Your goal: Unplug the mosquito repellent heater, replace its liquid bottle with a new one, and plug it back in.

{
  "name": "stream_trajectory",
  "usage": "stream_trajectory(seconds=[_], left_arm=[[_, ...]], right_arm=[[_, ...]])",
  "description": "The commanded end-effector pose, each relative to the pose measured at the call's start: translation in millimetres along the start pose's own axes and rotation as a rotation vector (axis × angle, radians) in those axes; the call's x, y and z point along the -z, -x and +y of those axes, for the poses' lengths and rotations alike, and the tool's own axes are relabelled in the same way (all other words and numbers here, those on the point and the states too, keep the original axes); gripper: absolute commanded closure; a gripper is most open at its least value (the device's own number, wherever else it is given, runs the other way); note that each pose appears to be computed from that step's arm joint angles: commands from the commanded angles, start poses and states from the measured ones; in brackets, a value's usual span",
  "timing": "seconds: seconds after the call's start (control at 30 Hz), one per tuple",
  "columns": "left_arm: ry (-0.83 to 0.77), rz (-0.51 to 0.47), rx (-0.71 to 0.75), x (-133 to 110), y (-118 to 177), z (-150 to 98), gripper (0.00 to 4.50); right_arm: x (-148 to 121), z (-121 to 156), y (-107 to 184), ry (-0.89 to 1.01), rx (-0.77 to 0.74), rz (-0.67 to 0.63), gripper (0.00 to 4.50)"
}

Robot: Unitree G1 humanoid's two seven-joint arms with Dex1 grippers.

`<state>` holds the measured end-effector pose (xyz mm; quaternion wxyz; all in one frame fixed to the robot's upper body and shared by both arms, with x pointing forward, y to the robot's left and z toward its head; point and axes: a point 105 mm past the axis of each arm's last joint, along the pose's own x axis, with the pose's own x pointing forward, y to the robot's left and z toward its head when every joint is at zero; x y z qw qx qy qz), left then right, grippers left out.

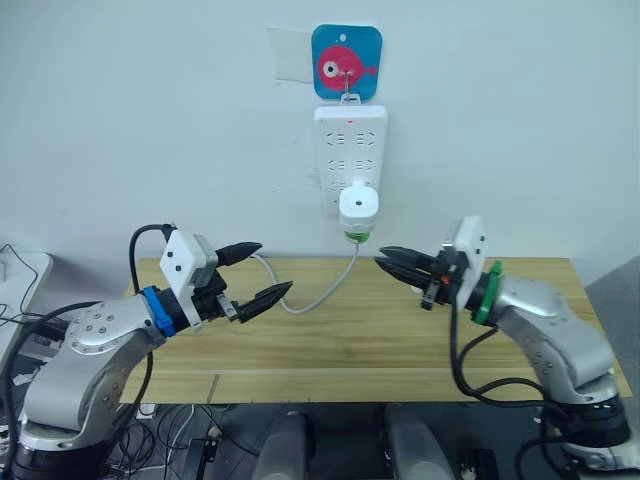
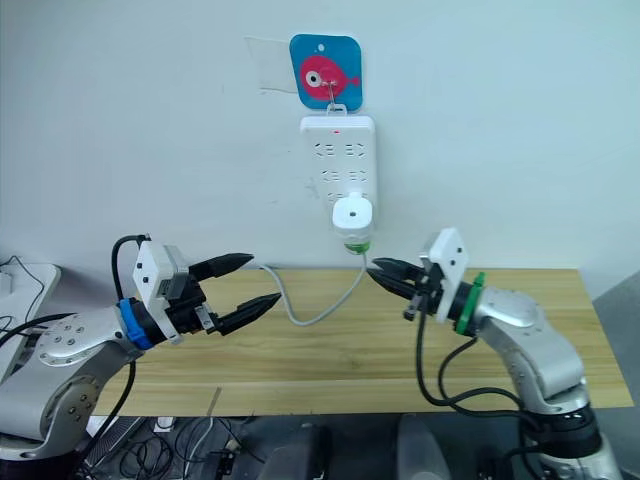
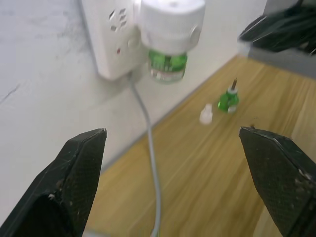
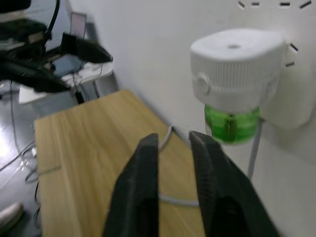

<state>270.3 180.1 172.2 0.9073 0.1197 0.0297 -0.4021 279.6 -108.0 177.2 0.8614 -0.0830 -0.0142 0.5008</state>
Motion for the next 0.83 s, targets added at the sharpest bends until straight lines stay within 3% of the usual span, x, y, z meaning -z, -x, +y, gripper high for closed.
stream_trajectory(seconds=[0.03, 0.23, 0.43, 0.83], left_arm=[[-0.035, 0.016, -0.08, -3.8, 13.0, 25.3, 0.0], [-0.031, 0.039, -0.166, -1.6, 22.4, 59.4, 0.0], [-0.027, 0.076, -0.156, 12.1, 25.4, 66.9, 0.0], [-0.046, 0.098, -0.174, 16.6, 27.2, 75.9, 0.0]], right_arm=[[-21.8, -6.8, 19.8, 0.039, 0.01, -0.042, 2.15], [-11.8, -41.3, 69.7, 0.086, 0.173, 0.064, 0.04], [-1.4, -75.6, 109.3, 0.067, 0.382, 0.062, 0.04], [15.0, -96.9, 130.5, 0.058, 0.476, 0.074, 0.04]])
